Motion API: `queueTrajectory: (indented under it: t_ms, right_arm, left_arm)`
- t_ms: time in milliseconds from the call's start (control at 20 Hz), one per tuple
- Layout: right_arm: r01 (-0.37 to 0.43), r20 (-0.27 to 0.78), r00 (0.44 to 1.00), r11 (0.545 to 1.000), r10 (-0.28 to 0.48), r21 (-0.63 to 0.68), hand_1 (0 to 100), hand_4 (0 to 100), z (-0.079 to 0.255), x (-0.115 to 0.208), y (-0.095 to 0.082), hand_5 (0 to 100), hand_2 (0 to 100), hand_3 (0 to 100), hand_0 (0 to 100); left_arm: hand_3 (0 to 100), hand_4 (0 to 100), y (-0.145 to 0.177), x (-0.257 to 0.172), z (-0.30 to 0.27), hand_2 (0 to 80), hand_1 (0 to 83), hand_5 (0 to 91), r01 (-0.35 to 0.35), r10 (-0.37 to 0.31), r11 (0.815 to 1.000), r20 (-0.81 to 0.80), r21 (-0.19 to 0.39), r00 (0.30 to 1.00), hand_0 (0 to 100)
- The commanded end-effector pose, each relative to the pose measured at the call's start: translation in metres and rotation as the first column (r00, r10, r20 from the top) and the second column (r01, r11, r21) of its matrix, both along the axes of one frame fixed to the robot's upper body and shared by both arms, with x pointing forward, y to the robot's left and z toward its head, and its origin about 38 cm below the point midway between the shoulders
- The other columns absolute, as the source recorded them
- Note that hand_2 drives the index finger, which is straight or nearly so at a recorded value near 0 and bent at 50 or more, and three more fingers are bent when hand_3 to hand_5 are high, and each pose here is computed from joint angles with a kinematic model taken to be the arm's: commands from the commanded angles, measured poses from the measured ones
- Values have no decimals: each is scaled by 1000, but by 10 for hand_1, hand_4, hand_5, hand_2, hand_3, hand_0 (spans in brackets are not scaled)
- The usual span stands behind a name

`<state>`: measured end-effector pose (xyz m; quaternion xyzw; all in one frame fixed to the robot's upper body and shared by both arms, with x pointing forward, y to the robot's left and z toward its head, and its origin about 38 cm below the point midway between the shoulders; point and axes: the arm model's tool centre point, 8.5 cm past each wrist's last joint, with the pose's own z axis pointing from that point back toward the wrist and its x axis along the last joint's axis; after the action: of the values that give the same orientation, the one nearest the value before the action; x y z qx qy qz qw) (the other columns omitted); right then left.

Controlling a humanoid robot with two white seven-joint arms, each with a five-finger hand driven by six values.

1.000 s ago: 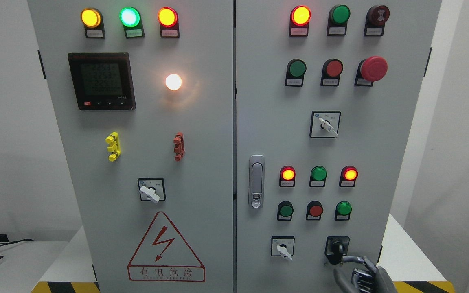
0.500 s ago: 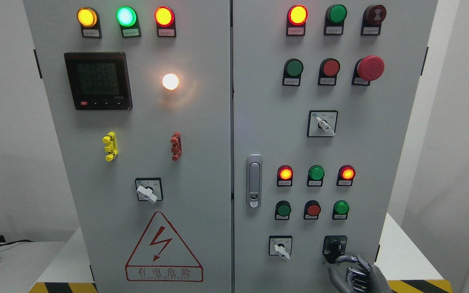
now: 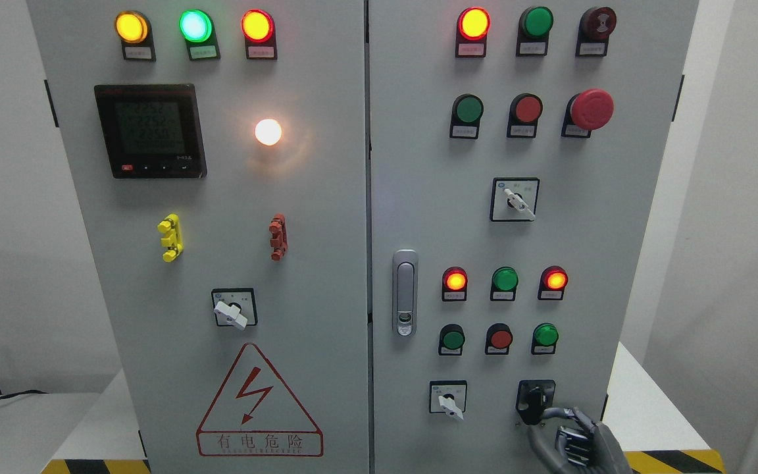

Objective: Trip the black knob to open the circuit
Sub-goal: 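Twist the black knob with the right hand to switch it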

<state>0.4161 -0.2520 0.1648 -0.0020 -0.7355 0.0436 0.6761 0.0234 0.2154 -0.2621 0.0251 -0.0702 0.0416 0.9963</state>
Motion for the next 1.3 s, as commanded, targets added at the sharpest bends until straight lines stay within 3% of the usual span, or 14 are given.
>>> queueTrajectory:
  t_ms: [0,1250]
  right_arm:
    - [-19,0,1000,1000,19,2,794,1000,-1,-1,9,956,423,1000,356]
    - [-45,-21,999,998,46,48,802,1000,-5,0,27,952,417,1000,376]
  left_arm:
    - [0,0,0,0,0,0,389,0,31,-31,1000,0,0,1000,120]
    - [0,0,0,0,0,0,389,0,31,-31,1000,0,0,1000,120]
